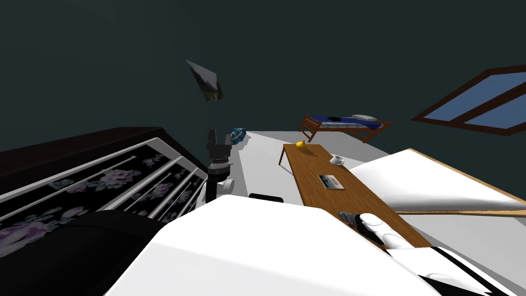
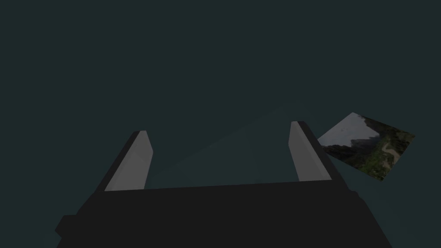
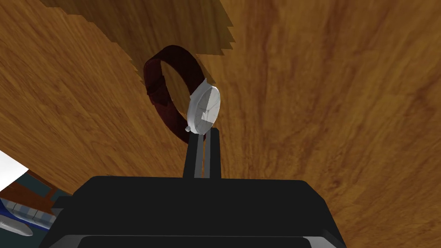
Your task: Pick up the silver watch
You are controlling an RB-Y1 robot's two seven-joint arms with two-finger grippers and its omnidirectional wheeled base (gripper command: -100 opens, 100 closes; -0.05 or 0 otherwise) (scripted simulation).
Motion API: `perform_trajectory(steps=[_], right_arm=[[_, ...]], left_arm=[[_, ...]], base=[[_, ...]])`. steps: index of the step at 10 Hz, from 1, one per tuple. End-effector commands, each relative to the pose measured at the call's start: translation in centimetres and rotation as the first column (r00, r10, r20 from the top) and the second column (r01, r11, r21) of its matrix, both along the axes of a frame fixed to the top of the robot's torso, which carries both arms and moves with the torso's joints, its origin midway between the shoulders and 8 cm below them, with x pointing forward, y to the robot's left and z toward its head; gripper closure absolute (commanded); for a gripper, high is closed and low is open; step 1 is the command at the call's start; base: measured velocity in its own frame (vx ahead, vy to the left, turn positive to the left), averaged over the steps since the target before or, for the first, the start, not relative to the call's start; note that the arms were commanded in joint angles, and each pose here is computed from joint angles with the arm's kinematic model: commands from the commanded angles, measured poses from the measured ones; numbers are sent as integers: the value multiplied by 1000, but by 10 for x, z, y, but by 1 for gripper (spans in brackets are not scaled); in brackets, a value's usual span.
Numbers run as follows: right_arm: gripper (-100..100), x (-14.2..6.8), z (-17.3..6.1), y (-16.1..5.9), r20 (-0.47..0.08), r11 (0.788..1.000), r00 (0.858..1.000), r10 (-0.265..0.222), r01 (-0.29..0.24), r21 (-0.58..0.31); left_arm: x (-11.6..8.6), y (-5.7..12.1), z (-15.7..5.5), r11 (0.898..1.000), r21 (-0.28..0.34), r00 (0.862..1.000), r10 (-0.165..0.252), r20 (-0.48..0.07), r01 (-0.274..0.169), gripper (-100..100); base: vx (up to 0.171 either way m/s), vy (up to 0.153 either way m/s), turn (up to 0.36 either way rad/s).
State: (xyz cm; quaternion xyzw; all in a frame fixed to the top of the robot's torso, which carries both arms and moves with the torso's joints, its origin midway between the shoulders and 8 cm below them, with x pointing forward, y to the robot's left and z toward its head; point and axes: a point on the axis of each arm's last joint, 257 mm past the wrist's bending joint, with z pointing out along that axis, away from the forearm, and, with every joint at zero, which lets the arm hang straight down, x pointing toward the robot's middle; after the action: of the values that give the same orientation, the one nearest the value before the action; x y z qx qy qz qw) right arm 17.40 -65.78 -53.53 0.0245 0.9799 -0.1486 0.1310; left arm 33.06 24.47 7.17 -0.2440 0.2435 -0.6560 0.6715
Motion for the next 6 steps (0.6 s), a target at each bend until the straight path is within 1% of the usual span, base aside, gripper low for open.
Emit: perform_trajectory(steps=[1,3,4,5,6], right_arm=[[100,0,0,0,0,1000,1000,0,0,0],[100,2,1,-1,6,1000,1000,-5,5,0],[0,2,1,-1,5,1000,1000,-5,5,0],[100,13,6,-1,-1,999,999,32,-32,0],[100,10,6,-2,-8,999,999,34,-34,-3]], left_arm=[[0,0,0,1000,0,1000,0,0,0,0],[0,0,0,1000,0,1000,0,0,0,0],[0,0,0,1000,0,1000,0,0,0,0],[0,0,0,1000,0,1000,0,0,0,0],[0,0,0,1000,0,1000,0,0,0,0]], base=[[0,0,0],[0,0,0],[0,0,0],[17,34,-189],[22,46,-114]])
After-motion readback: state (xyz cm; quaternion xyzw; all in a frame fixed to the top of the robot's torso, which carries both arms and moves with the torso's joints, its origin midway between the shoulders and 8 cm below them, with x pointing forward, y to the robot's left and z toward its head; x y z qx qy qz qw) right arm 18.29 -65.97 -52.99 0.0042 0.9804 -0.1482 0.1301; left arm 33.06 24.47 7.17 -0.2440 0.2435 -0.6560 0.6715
